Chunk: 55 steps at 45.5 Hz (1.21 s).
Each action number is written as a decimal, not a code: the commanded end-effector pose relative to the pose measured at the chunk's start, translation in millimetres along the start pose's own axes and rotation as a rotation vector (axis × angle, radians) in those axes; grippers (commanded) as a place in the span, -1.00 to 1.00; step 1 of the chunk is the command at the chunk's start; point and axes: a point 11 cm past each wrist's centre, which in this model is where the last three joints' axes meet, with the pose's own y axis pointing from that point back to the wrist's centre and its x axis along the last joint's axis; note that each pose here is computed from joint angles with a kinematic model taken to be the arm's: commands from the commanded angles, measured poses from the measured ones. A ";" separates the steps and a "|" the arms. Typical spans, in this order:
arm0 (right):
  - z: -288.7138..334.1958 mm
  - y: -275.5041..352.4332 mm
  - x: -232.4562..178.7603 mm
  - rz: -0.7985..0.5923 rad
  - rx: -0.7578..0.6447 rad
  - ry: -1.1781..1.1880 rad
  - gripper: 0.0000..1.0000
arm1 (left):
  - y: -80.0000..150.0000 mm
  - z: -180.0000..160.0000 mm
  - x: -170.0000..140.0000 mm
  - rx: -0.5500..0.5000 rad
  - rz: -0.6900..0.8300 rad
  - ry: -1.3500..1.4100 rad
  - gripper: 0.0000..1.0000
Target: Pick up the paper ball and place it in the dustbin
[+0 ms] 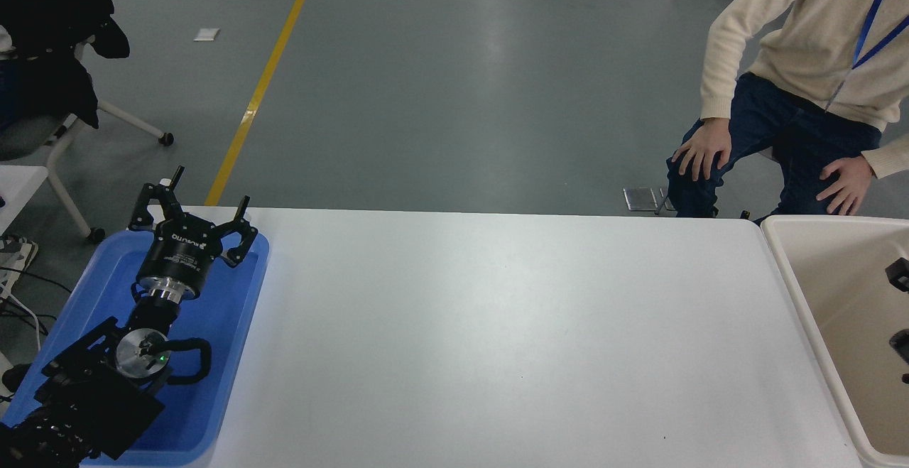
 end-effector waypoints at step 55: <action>-206.3 164.2 -139.6 -0.546 0.786 -1.335 1.00 | 0.0 -0.1 0.0 0.001 0.000 -0.001 1.00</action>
